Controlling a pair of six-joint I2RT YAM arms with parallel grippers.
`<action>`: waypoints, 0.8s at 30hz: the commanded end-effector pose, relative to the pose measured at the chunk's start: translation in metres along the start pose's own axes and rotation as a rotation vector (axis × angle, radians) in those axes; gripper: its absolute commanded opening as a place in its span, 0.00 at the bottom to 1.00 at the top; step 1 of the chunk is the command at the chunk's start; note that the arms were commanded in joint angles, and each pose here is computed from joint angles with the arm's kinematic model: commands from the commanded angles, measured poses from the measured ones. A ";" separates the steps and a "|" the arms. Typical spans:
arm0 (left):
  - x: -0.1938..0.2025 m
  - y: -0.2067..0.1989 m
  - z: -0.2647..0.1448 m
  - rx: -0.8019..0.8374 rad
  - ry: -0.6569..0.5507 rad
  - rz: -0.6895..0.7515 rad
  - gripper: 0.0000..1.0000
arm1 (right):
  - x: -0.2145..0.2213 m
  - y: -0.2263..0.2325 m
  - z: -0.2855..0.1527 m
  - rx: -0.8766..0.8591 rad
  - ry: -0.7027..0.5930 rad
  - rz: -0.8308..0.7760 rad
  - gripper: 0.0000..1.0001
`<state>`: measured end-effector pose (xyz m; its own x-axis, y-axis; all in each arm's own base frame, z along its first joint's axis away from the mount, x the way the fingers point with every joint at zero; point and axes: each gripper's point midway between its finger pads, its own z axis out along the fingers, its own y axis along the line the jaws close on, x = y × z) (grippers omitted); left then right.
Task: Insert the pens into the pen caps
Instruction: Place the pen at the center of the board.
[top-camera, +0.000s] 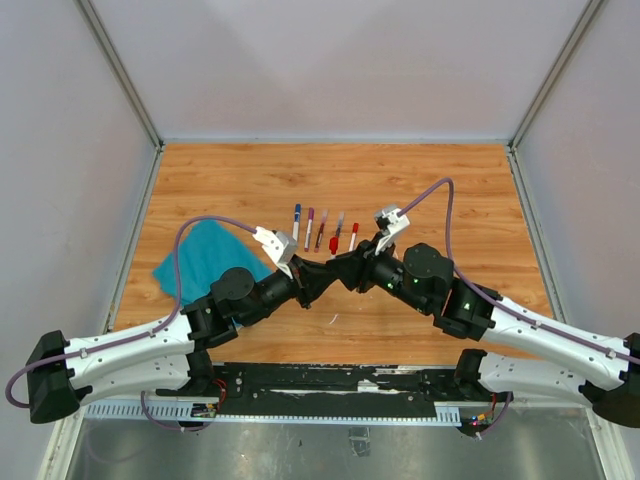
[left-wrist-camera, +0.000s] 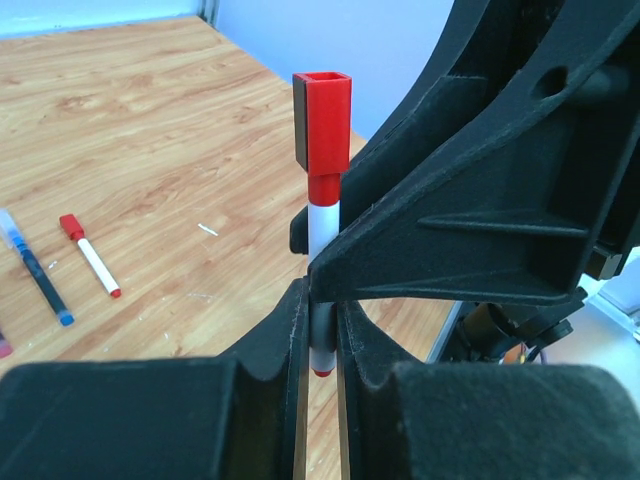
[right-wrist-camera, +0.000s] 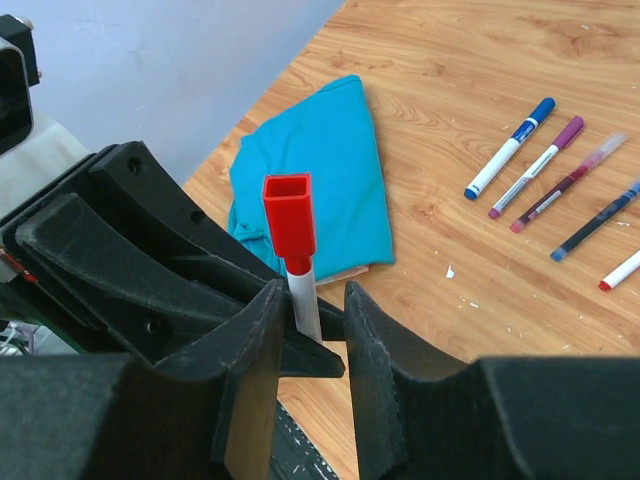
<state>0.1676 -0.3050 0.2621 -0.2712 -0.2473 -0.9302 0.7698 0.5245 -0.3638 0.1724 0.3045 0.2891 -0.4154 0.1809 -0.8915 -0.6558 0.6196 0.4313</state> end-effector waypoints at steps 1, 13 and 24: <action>-0.019 -0.006 0.001 0.026 -0.065 -0.006 0.00 | 0.001 0.005 0.002 -0.025 -0.002 0.012 0.29; -0.023 -0.007 -0.003 0.030 -0.091 -0.013 0.36 | 0.005 -0.009 0.006 0.032 -0.003 -0.043 0.01; -0.021 0.015 -0.010 -0.081 -0.088 0.000 0.66 | 0.018 -0.095 0.005 0.326 0.127 -0.025 0.03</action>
<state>0.1680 -0.2915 0.2775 -0.2390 -0.3112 -0.9198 0.7607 0.5287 -0.3766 0.2119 0.2726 0.2503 -0.4189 0.1000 -0.9025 -0.5322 0.7783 0.3332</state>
